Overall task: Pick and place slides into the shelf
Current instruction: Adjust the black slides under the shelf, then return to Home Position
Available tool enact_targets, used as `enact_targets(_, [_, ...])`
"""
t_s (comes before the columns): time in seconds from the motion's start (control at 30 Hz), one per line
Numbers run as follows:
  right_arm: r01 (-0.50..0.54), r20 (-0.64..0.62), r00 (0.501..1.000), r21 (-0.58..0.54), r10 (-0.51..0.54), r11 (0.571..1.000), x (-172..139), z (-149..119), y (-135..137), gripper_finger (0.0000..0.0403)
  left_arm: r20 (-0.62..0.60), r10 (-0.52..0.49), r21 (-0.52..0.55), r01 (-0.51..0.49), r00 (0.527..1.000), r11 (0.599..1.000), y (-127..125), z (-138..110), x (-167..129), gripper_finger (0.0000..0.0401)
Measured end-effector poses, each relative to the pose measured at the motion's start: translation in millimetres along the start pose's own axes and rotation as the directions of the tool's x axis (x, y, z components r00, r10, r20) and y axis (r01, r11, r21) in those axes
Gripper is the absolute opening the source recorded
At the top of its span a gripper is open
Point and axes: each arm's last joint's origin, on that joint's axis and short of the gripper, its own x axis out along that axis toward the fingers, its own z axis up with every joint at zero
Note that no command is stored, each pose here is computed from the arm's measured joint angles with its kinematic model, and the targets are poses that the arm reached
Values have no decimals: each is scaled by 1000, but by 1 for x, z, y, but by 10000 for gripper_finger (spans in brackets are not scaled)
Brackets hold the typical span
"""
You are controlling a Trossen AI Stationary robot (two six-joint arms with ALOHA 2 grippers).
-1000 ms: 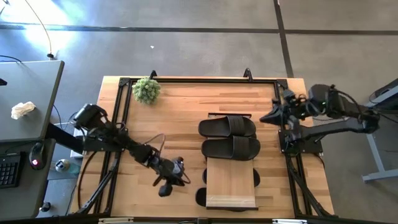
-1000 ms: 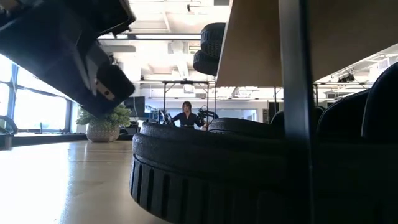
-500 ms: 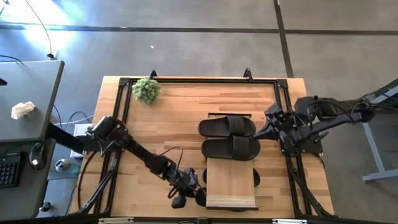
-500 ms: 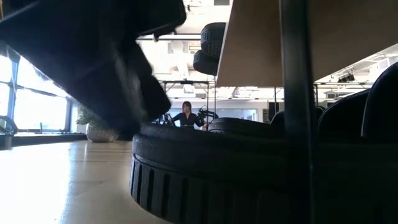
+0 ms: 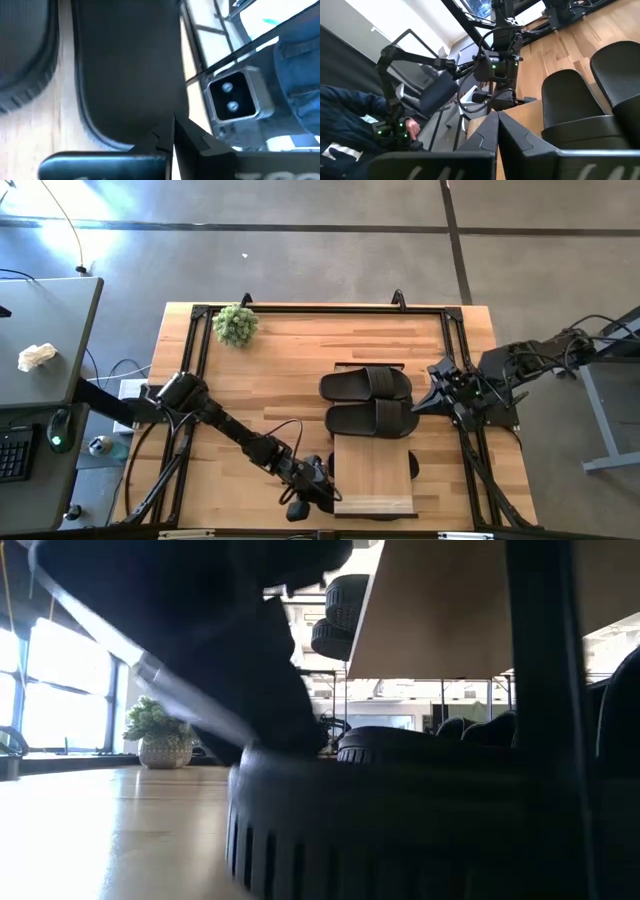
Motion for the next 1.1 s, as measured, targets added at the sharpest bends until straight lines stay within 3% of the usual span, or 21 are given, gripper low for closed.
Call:
enact_targets(0.47, [-8, 1, 1000, 15, 8, 1000, 0, -2, 3, 0, 19, 69, -21, -69, 997, 997, 0, 2, -4, 0])
enact_targets(0.6, [-8, 0, 1000, 15, 8, 1000, 0, -2, 3, 0, 32, 142, -24, -141, 989, 990, -2, 6, -17, 0])
enact_targets(0.87, [-6, 12, 1000, 74, 5, 997, 0, -1, 3, 0, -3, 302, 36, -302, 953, 953, -15, 19, -75, 0])
enact_targets(1.1, [-56, 120, 992, 170, 36, 984, -1, 8, 8, 0, 122, 327, 163, -344, 937, 925, -34, 41, -147, 0])
